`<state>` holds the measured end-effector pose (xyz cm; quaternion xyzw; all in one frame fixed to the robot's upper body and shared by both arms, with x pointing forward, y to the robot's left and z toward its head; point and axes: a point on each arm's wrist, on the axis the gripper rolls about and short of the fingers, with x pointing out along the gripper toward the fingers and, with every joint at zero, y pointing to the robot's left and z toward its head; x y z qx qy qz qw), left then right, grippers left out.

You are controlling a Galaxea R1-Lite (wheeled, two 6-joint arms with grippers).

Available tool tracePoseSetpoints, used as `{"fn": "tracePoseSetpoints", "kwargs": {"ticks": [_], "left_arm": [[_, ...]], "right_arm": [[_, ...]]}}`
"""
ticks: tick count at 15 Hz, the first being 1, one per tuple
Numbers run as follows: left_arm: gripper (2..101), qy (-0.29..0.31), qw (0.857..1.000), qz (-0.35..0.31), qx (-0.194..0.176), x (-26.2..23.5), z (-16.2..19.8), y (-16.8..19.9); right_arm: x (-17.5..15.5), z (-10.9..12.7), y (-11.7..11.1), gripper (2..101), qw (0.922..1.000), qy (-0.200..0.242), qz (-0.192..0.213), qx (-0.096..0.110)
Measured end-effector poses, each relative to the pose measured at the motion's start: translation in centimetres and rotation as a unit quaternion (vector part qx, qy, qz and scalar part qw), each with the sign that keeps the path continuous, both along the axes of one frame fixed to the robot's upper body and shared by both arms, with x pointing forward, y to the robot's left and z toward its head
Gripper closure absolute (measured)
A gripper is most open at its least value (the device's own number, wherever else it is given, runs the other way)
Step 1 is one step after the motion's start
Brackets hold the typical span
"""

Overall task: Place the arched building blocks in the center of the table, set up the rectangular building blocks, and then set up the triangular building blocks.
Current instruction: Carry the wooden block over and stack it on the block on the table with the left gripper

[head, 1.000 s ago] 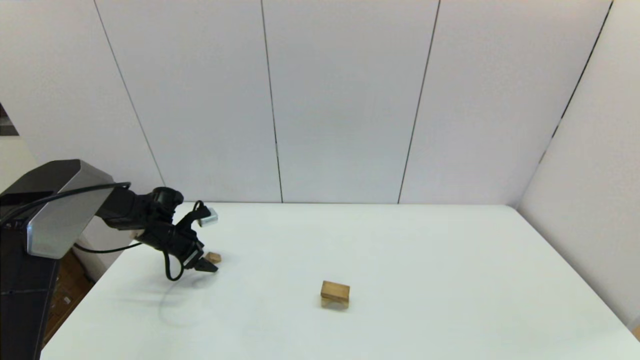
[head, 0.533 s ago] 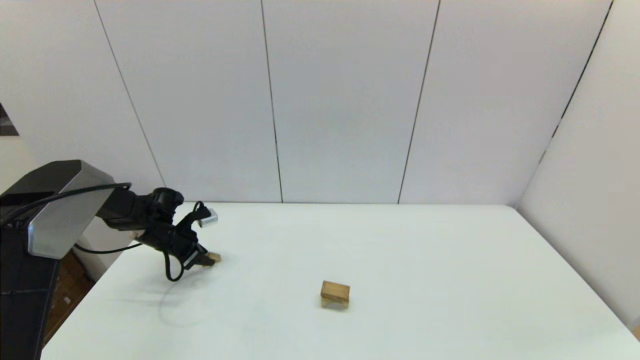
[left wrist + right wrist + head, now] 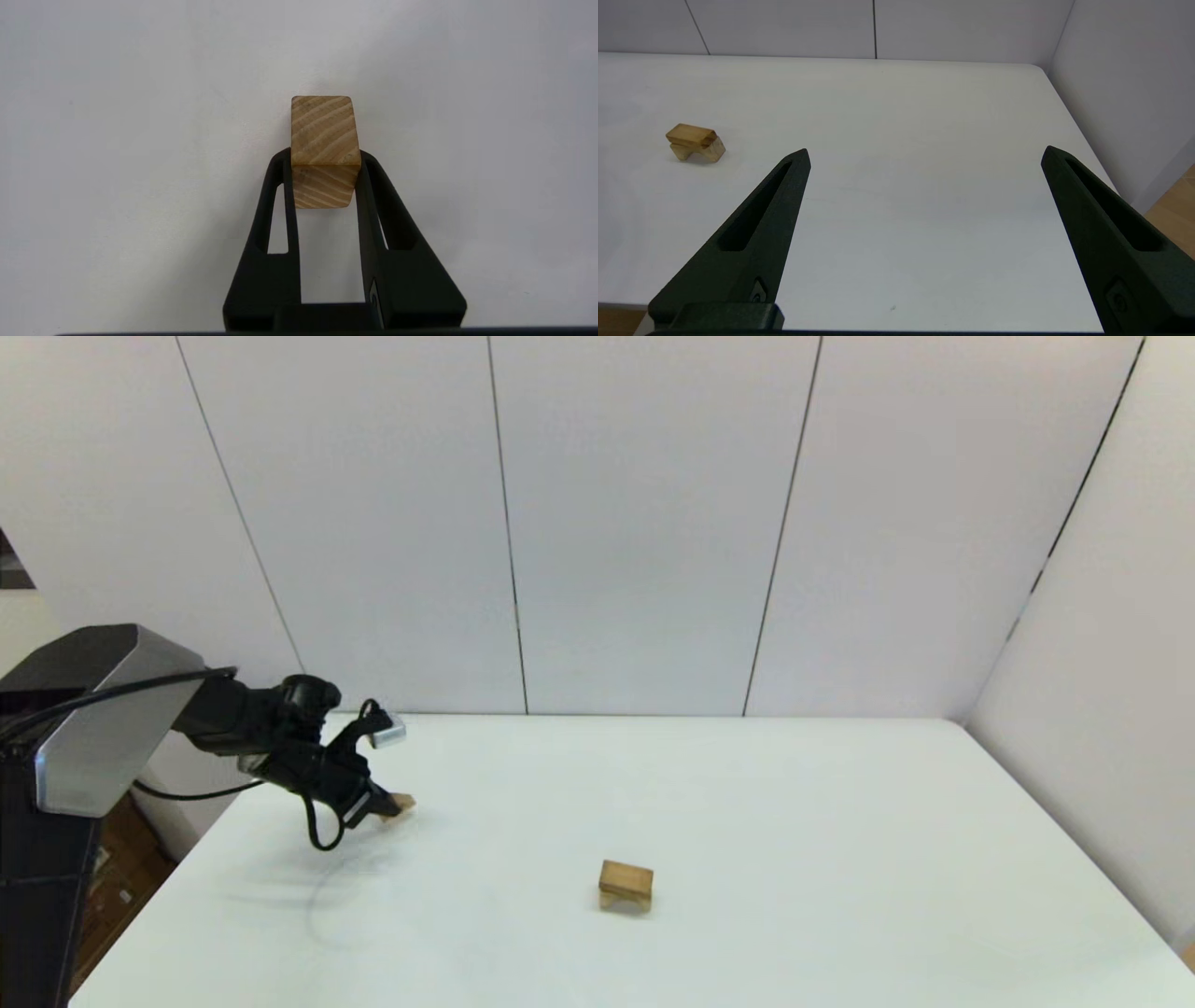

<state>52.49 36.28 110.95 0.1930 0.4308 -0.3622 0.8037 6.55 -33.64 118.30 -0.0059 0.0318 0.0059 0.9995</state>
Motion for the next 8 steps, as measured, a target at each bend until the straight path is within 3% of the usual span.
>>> {"fn": "tracePoseSetpoints", "kwargs": {"ticks": [2, 5, 8], "left_arm": [[81.6, -0.012, 0.999, -0.019, -0.023, -0.4, 2.9, -1.9], [81.6, -0.035, 0.995, -0.075, -0.046, -1.7, 8.2, -8.7], [81.6, -0.056, 0.988, -0.143, -0.032, -3.8, 11.1, -15.7]], "right_arm": [[0.0, 0.0, 0.0, 4.3, 1.0000, 0.000, 0.000, 0.000], [0.0, 0.0, 0.0, 4.3, 1.0000, 0.000, 0.000, 0.000], [0.0, 0.0, 0.0, 4.3, 1.0000, 0.000, 0.000, 0.000]]}}
